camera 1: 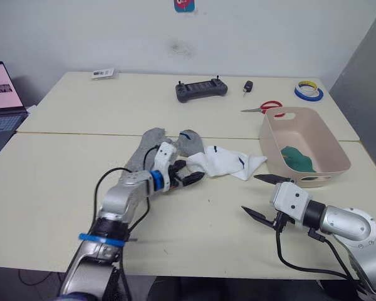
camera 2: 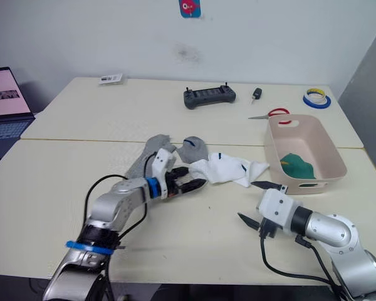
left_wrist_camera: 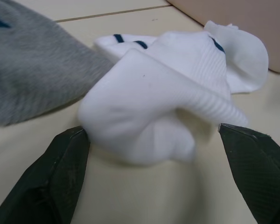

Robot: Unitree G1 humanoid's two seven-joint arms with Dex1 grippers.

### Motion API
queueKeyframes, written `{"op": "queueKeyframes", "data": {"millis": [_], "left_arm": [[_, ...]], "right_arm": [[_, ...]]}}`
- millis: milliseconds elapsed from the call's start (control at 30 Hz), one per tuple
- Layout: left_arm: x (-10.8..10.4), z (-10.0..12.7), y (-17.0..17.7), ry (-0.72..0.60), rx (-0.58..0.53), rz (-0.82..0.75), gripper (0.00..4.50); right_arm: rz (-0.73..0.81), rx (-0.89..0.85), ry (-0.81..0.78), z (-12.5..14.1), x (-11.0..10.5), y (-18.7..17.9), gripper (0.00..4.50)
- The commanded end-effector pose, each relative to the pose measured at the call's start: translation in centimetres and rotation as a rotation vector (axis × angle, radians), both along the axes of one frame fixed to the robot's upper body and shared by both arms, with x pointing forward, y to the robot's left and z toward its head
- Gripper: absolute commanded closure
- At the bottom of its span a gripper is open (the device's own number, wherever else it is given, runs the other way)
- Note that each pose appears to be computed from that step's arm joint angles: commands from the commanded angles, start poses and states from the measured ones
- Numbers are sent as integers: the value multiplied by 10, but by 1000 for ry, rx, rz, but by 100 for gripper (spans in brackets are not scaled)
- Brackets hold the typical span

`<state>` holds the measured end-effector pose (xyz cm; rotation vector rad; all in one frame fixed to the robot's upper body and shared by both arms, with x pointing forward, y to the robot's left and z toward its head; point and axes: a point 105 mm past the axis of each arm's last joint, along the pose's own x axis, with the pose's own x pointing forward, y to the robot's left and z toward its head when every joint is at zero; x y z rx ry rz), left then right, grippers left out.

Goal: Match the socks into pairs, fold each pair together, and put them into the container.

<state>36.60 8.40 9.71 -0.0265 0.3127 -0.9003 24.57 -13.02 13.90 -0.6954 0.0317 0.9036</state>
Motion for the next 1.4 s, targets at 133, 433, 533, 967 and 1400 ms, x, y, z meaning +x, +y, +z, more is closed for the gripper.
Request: {"op": "queueKeyframes", "data": {"millis": [133, 433, 533, 967, 1400], "left_arm": [[3, 2, -9, -8, 49, -47, 187], [-17, 9, 0, -32, 55, -105, 448], [-41, 11, 17, -3, 77, -172, 448], [-131, -11, 80, 249, 234, -367, 448], [-130, -19, 79, 226, 272, -372, 448]], "right_arm": [[3, -7, -37, 7, -1, 4, 0], [6, -6, -42, 8, 1, 7, 0], [12, -9, -37, 8, 0, 7, 0], [70, 28, 67, 2, -3, 17, 0], [19, 187, 333, -41, 22, 70, 0]]}}
